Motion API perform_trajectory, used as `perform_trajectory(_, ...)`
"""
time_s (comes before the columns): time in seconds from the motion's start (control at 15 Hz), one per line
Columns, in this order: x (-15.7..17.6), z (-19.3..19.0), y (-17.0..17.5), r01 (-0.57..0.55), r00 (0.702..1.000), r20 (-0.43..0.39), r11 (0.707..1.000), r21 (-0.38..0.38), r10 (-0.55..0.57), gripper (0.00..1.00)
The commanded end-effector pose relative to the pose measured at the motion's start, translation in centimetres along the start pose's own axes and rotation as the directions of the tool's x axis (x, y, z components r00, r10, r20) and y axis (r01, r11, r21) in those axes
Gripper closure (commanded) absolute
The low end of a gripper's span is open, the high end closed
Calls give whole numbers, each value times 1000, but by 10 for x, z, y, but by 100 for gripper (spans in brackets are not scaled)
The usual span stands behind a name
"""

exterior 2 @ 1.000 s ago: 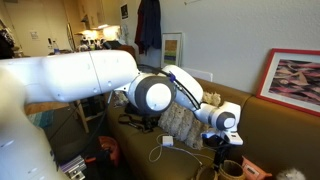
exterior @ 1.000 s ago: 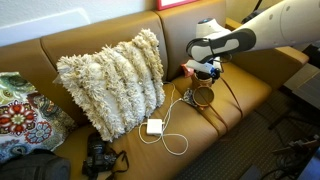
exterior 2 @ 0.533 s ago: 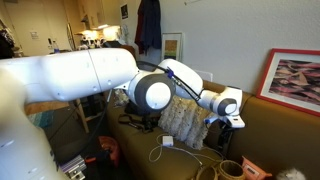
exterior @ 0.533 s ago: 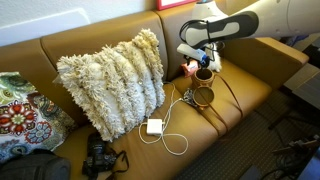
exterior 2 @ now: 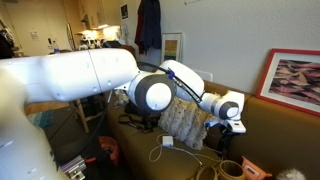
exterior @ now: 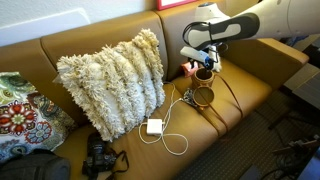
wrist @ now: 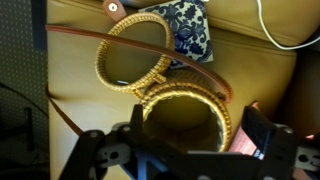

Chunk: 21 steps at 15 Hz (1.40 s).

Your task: Move the bag to the right

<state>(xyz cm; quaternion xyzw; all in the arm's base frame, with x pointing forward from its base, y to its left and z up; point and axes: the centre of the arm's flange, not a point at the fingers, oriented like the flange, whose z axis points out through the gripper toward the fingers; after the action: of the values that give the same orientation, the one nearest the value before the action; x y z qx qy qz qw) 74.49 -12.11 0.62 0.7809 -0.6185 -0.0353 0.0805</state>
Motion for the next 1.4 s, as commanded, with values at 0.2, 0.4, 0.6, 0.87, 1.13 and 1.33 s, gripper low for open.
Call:
perform_trajectory(0.2, 47, 46, -41, -86, 996, 3, 984, -154, 87, 0)
perform_trajectory(0.4, 51, 55, -32, -101, 994, 14, 974, -201, 105, 0)
perform_trajectory(0.6, 52, 69, -20, -112, 991, 37, 961, -254, 125, 0)
perform_trajectory(0.87, 53, 92, -2, -116, 988, 61, 939, -322, 143, 0)
perform_trajectory(1.13, 53, 109, 12, -105, 987, 79, 928, -356, 142, 0)
perform_trajectory(1.33, 51, 114, 16, -95, 986, 91, 927, -364, 137, 0)
